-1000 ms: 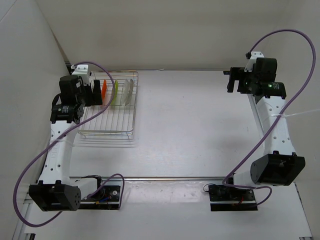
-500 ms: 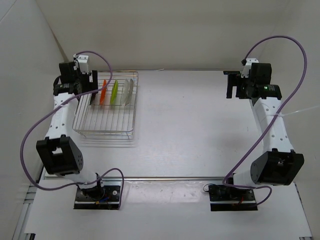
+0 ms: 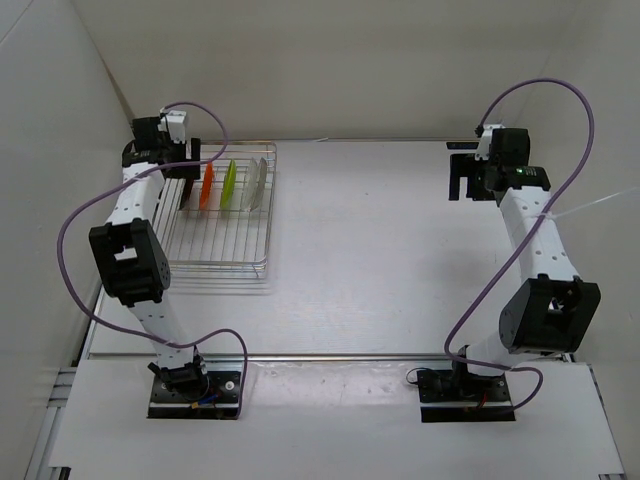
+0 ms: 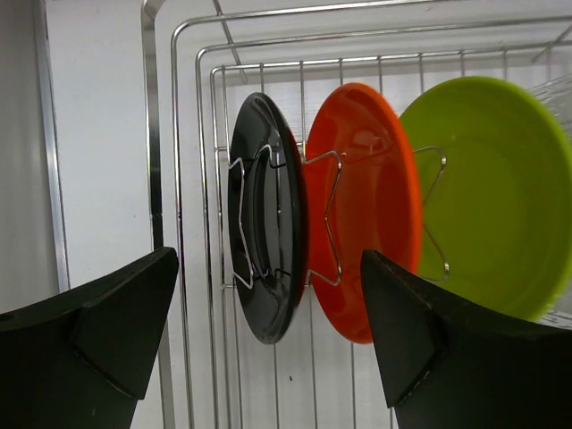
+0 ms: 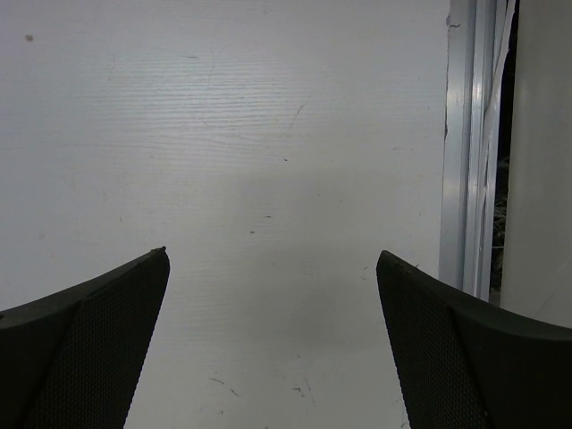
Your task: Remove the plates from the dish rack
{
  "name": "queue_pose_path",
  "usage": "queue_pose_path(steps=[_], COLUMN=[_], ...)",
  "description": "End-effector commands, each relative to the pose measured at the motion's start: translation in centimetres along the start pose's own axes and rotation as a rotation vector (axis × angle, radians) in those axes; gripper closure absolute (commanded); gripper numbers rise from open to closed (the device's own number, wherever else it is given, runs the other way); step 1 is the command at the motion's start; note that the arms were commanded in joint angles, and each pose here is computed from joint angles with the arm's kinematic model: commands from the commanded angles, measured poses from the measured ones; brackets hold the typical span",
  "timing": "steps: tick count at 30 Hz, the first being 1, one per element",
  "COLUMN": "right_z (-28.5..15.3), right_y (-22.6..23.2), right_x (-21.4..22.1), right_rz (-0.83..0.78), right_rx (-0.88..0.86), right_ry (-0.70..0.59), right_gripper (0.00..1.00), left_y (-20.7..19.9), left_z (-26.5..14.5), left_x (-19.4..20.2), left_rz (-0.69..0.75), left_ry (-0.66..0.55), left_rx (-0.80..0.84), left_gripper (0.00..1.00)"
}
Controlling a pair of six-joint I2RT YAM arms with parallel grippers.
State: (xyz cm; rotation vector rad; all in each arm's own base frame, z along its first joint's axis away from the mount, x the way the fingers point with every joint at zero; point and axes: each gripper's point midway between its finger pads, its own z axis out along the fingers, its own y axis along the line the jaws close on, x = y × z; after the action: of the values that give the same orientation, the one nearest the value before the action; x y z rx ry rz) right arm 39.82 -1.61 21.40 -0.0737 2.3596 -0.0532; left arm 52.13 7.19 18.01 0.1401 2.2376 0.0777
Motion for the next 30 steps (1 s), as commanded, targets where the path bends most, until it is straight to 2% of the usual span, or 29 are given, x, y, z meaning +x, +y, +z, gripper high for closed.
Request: queue_pose_path(steps=[1,3,4,6,9,10,11,15,19,20,21,29,30], right_z=[0.6,0.6,0.6,0.9,0.9,0.9,0.9,0.9,0.9,0.9,0.9,0.9,0.9], right_y=[0.0,0.0,0.3,0.4,0.3,0.3,0.3,0.3,0.3,0.3,0.3,0.0,0.0], right_x=[-0.9,-0.9,-0.9,-0.7,-0.9,-0.9,-0.9,-0.9,-0.9,-0.9,-0.9,-0.9,-0.9], right_rz=[-0.011,-0.011,-0.018,-0.018,-0.018,-0.018,-0.018,-0.018,-0.018,-0.018,-0.018,-0.017,-0.017], right_rx=[0.014,0.014,0.007,0.006,0.007,0.007,0.007,0.007,0.007,0.007,0.007,0.027,0.027], right_ry=[-0.032,-0.032,-0.032,-0.023,-0.032,-0.032,-0.032,-0.032,-0.032,-0.032,-0.032,-0.030,-0.030], right_gripper=[0.00,0.00,0.00,0.00,0.00,0.00,0.00,0.00,0.00,0.00,0.00,0.00,0.00], left_y=[1.0,1.2,1.1,1.2,1.1,1.1,1.0,0.9,0.8,0.9,0.9,0.3,-0.2], left_z=[-0.5,0.0,0.5,0.6,1.4,1.4,1.3,1.7,2.0,1.9,1.9,1.8,1.7], left_x=[-2.6,-2.1,-1.4,-1.2,-0.2,-0.2,0.1,0.5,1.1,0.7,0.7,0.4,0.2], left_rz=[0.015,0.013,0.011,0.011,0.007,0.007,0.006,0.004,0.000,0.002,0.002,0.007,0.012], left_ry=[-0.066,-0.052,-0.035,-0.034,-0.004,-0.004,0.008,0.017,0.049,0.040,0.040,0.039,0.041], left_rx=[-0.013,-0.019,-0.015,-0.024,-0.017,-0.017,-0.014,-0.012,-0.004,-0.006,-0.006,0.010,0.018], left_gripper=[0.07,0.08,0.15,0.19,0.38,0.47,0.50,0.50,0.56,0.63,0.66,0.79,0.86])
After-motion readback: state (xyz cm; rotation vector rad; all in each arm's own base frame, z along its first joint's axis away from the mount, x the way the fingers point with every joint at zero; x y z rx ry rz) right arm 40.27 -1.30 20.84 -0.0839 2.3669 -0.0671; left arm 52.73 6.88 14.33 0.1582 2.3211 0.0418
